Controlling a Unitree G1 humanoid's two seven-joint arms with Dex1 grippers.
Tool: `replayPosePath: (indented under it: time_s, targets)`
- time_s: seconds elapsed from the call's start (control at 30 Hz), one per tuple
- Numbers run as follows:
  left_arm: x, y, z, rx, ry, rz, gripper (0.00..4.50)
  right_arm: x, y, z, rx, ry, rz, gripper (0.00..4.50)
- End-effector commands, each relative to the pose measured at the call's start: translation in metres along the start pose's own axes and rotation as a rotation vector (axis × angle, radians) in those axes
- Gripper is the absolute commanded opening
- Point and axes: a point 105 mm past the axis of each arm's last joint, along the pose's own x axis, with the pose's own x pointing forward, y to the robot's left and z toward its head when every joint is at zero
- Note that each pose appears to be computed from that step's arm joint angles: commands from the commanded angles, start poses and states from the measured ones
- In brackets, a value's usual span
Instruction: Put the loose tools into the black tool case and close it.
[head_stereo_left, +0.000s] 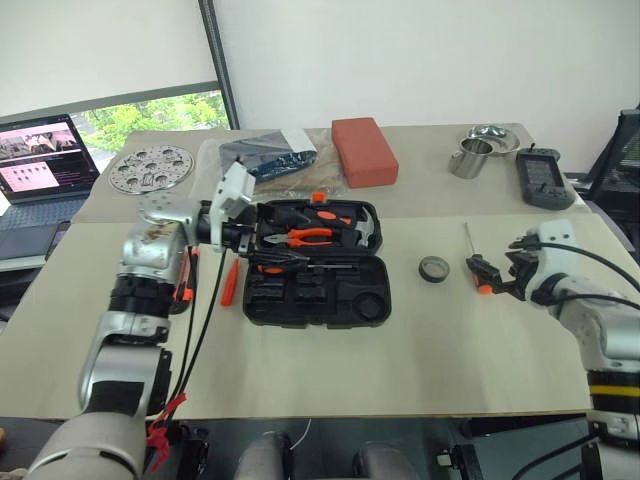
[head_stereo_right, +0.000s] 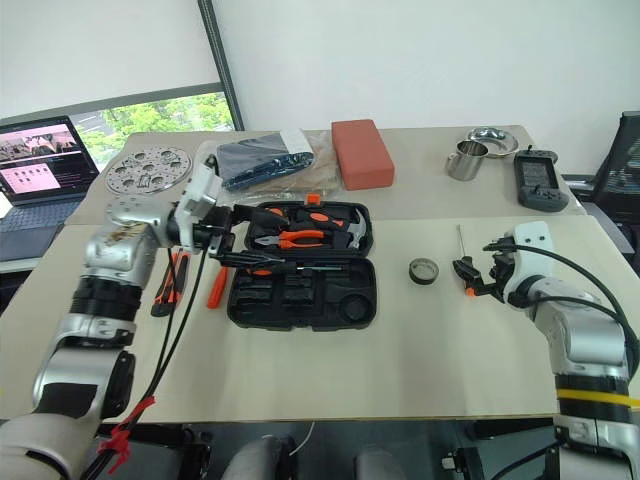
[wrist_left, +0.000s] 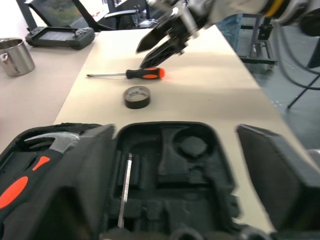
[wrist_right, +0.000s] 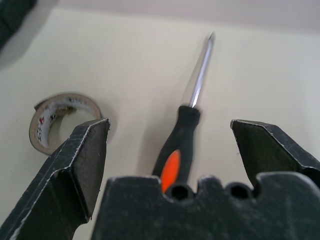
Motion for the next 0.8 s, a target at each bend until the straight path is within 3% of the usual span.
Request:
replayPosePath:
  time_s: [0.03,0.07,0.17,0.2,0.43,0.57,0.67,0.8]
  targets:
    - [0.002,-0.005,0.021,0.040,-0.012,-0.010,4.43,0.007,-0.011,-0.003,0.007,0.061,-0.027,4.50]
    - [0.003,-0.005,0.022,0.044,-0.007,-0.001,4.43,0.009,-0.013,-0.005,0.001,0.077,-0.031,4.50]
    - [0.005,-0.005,0.021,0.048,0.006,0.025,4.50,0.012,-0.017,-0.009,0.000,0.105,-0.035,3.87]
    - [0.005,-0.005,0.020,0.050,0.014,0.033,4.50,0.013,-0.018,-0.009,-0.003,0.109,-0.034,3.37]
    - [0.005,0.003,0.018,0.019,0.058,0.114,4.50,0.014,-0.020,-0.009,-0.013,0.120,-0.026,1.06]
    - [0.001,0.004,0.011,0.016,0.091,0.124,4.50,0.013,-0.023,0.005,-0.058,0.056,-0.042,1.01]
    - [-0.002,0.002,0.012,0.015,0.090,0.122,4.50,0.012,-0.015,0.034,-0.140,-0.072,-0.016,1.01]
    - [-0.012,0.001,0.012,0.013,0.091,0.147,4.50,0.005,0.043,0.068,-0.386,-0.233,0.233,1.01]
